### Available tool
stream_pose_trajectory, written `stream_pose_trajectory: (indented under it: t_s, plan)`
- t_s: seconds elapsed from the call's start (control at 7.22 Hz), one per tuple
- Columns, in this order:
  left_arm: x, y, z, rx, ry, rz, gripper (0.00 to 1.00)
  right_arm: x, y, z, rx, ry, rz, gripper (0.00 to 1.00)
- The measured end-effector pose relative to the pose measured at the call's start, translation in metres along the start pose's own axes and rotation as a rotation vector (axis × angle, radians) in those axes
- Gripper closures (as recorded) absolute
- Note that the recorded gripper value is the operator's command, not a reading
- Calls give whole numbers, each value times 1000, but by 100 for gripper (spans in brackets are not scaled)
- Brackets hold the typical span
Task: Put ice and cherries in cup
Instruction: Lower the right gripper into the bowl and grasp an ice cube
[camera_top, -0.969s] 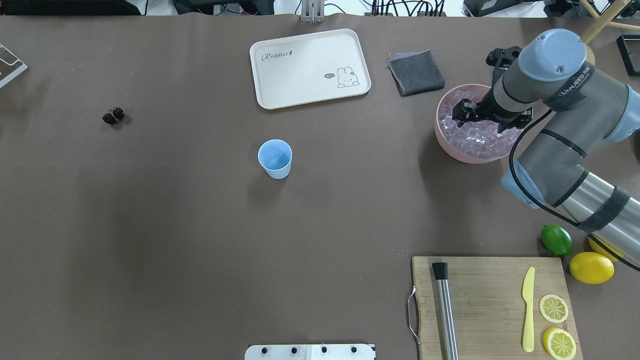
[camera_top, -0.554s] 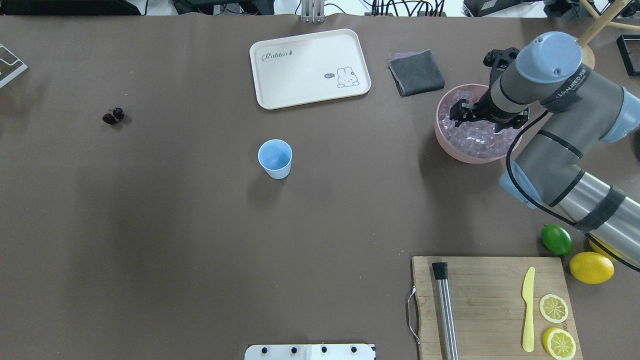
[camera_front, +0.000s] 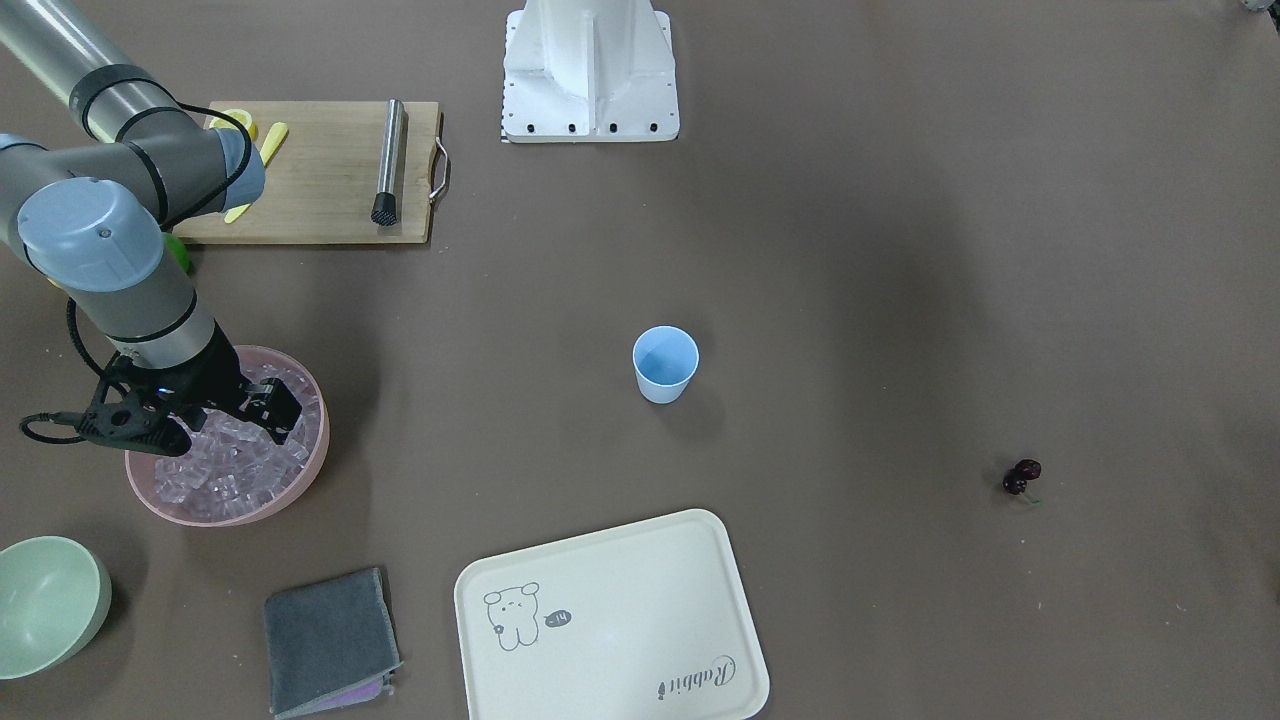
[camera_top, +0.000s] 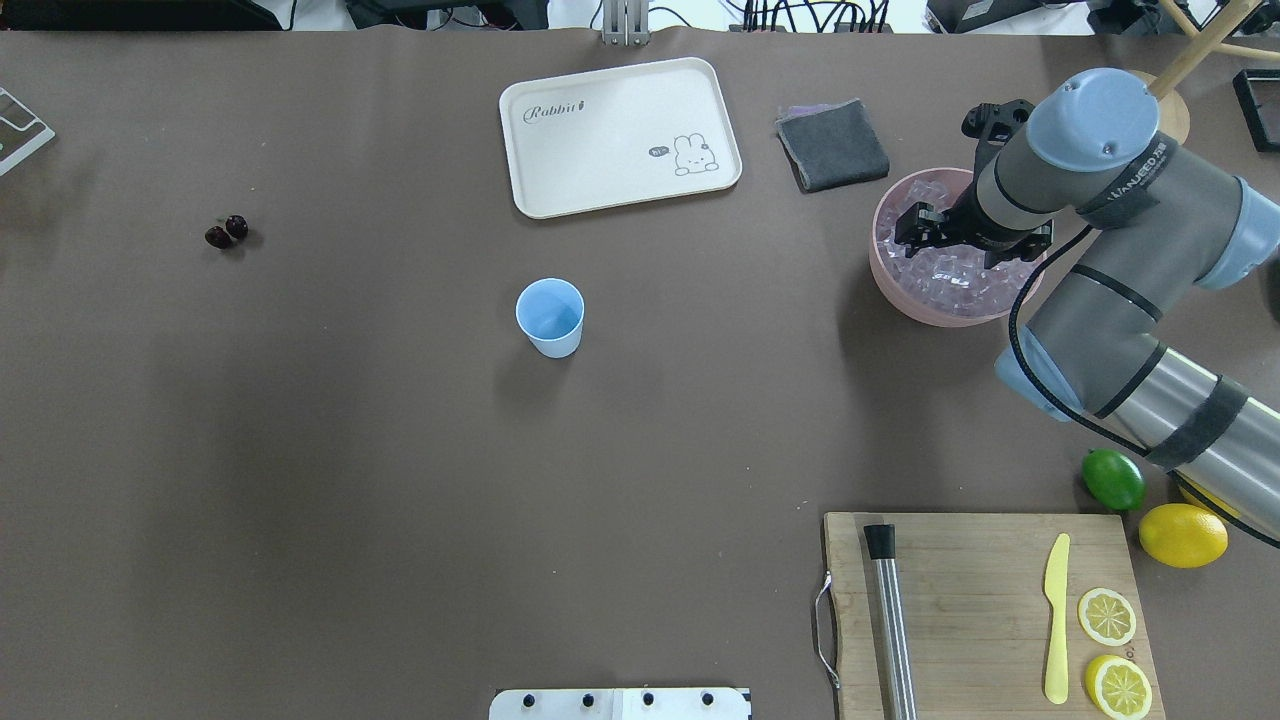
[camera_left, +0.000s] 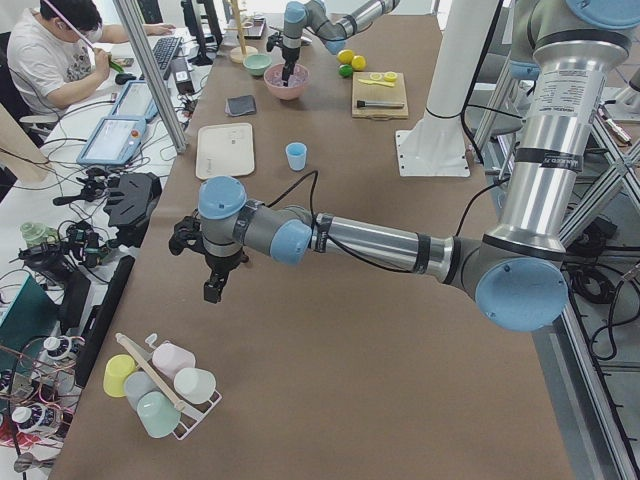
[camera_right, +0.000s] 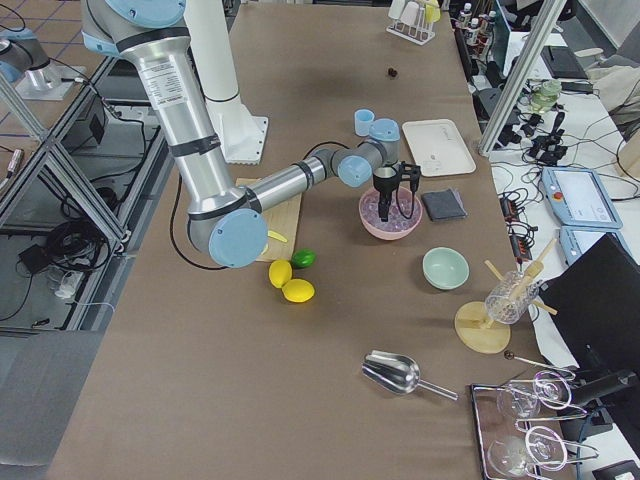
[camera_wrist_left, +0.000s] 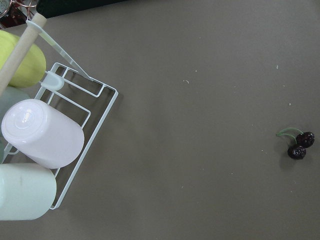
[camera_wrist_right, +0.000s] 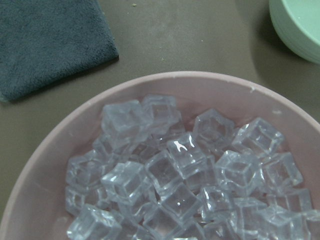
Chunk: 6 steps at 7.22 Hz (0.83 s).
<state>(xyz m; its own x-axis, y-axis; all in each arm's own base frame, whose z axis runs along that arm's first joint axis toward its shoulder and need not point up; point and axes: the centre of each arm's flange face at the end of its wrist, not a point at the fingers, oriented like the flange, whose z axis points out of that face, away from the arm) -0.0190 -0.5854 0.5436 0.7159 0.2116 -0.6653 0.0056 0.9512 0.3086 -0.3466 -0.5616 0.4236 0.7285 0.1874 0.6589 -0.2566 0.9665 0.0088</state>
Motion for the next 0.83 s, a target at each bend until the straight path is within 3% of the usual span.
stream_pose_trajectory:
  t_s: [0.28, 0.55, 0.83]
  plan:
    - [0, 0, 1, 4, 0, 4, 3, 1, 2, 3, -3, 4, -1, 24]
    - [0, 0, 1, 5, 0, 4, 3, 2, 3, 3, -3, 6, -1, 53]
    - [0, 0, 1, 5, 0, 5, 3, 1, 3, 0, 1, 1, -4, 66]
